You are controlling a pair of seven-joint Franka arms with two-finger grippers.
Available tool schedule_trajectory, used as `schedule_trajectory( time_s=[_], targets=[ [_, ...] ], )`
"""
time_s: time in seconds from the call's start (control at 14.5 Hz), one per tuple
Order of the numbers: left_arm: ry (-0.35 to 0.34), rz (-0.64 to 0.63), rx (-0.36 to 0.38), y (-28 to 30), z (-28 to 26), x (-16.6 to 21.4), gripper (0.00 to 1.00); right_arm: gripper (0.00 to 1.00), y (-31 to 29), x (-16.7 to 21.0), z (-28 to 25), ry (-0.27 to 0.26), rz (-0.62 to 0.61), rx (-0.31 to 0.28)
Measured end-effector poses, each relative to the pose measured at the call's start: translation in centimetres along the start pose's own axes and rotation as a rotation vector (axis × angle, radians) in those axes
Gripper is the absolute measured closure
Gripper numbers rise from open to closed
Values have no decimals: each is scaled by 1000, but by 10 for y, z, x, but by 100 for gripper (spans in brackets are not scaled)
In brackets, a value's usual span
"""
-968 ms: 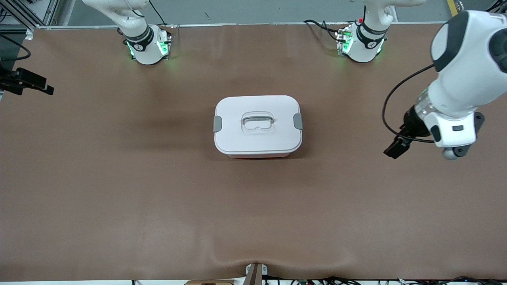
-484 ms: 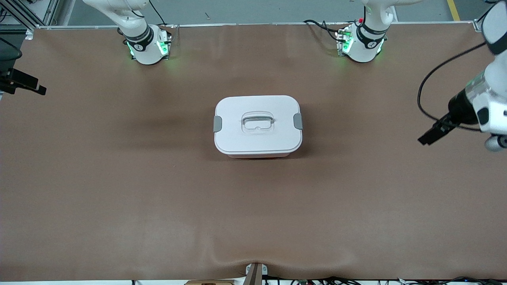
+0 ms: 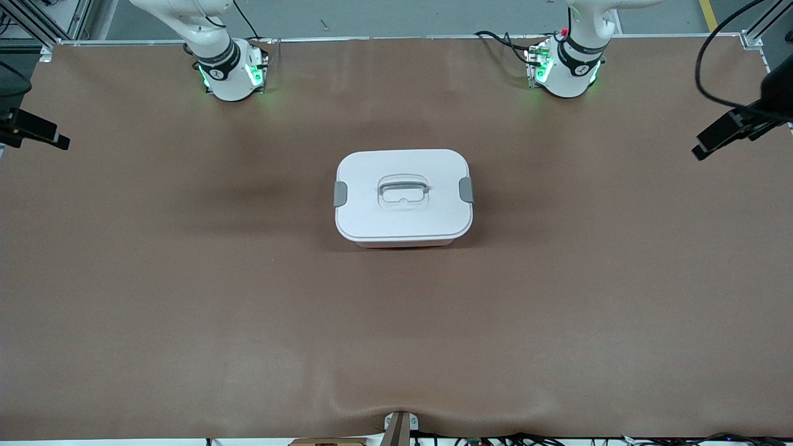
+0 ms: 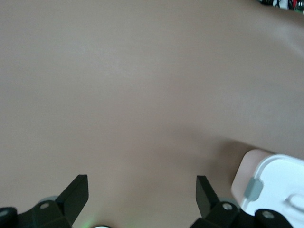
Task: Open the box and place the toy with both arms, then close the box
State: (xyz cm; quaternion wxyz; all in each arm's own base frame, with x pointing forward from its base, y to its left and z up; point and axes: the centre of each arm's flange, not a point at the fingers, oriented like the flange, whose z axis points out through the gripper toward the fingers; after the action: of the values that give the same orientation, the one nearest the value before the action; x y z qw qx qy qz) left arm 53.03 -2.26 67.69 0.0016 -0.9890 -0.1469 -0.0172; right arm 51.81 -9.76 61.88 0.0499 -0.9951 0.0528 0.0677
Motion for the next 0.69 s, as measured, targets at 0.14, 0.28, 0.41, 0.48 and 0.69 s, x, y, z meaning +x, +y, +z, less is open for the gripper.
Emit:
schedule_trajectory(
  time_s=[0.14,0.28,0.41,0.48,0.69],
  targets=[
    [-6,81,2,-7,0,0,0,0,2,2,3,-5,4,1],
    [-18,120,5,-4,6,0,0,0,2,5,7,-15,3,2],
    [-25,135,6,0,10,0,0,0,0,7,10,-20,-1,1],
    [-27,139,7,1,11,0,0,0,-3,7,10,-19,-6,1],
    [-33,153,8,3,15,1,0,0,-23,12,8,12,-42,-8]
  ],
)
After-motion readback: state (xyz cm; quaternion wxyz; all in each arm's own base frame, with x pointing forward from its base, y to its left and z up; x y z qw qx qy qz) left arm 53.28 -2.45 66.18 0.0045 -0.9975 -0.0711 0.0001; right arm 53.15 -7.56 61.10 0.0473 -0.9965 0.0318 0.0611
